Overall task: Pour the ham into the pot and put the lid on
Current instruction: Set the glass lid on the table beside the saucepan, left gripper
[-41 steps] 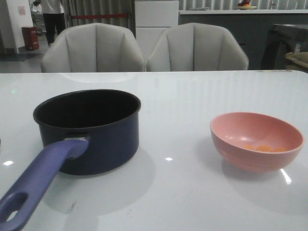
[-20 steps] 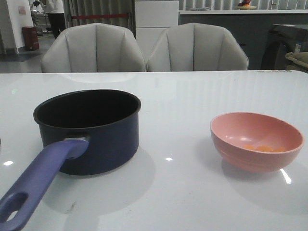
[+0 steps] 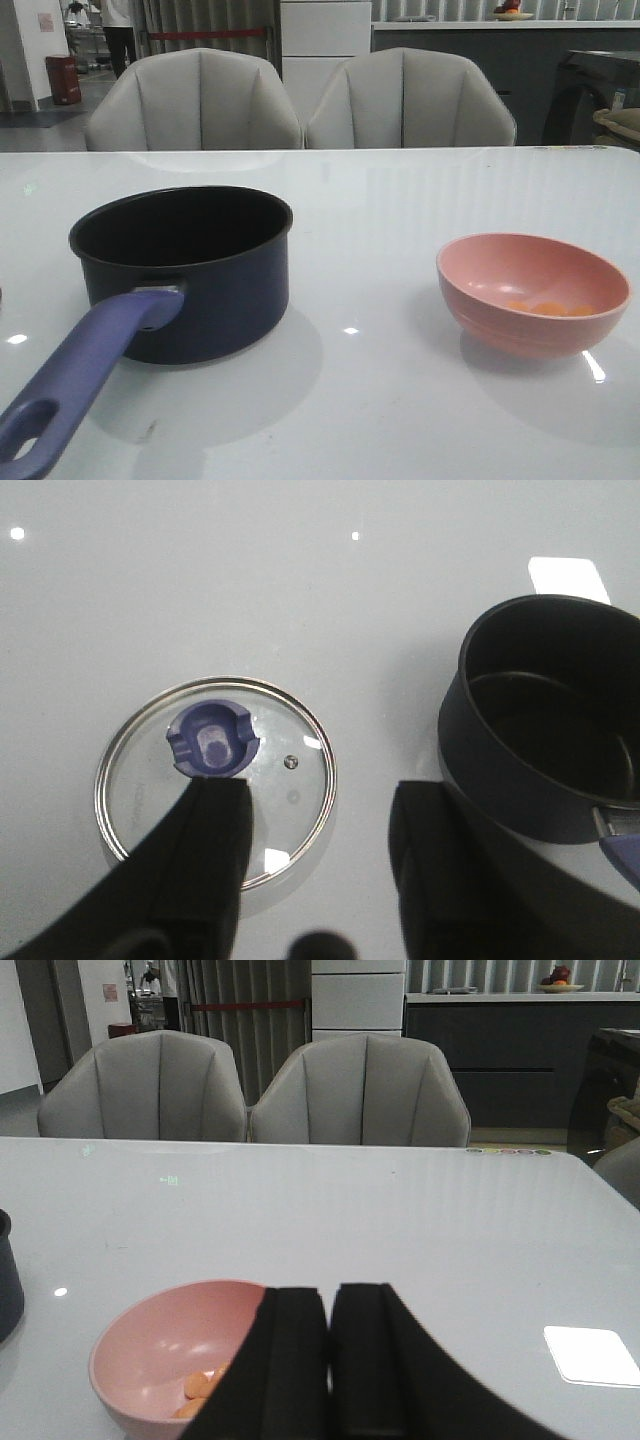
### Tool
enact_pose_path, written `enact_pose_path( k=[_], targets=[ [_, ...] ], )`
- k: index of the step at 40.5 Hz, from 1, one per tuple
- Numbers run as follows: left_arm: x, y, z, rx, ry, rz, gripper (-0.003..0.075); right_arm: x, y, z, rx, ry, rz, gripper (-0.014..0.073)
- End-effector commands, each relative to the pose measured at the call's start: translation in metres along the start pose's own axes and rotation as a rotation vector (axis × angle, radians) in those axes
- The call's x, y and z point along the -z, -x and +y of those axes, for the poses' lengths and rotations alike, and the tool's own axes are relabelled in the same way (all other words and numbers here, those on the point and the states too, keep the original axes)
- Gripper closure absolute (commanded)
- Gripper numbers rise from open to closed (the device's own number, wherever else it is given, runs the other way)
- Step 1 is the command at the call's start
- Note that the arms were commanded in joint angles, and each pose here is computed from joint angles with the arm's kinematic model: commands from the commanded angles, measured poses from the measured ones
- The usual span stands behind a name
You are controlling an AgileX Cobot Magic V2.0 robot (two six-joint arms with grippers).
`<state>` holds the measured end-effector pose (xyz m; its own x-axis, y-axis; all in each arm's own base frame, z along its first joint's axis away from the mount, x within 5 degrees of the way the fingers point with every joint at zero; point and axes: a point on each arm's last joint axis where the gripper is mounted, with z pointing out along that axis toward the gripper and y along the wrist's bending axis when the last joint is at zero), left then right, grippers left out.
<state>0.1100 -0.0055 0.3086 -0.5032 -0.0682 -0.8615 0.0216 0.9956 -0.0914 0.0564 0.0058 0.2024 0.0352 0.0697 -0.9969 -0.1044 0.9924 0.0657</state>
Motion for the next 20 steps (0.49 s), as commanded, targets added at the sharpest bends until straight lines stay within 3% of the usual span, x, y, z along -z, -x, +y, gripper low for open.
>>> enact_pose_path(
  k=[1,11,20],
  targets=[
    [0.013,0.001,-0.002,0.012,-0.019,-0.164,0.0367,0.001,0.005,0.000,0.009,0.000,-0.092,0.0435],
    [0.036,-0.027,-0.006,-0.025,-0.104,-0.387,0.0367,0.001,0.005,0.000,0.009,0.000,-0.092,0.0435],
    [0.051,-0.039,-0.004,-0.027,-0.115,-0.485,0.0367,0.001,0.005,0.000,0.009,0.000,-0.092,0.0435]
  ],
)
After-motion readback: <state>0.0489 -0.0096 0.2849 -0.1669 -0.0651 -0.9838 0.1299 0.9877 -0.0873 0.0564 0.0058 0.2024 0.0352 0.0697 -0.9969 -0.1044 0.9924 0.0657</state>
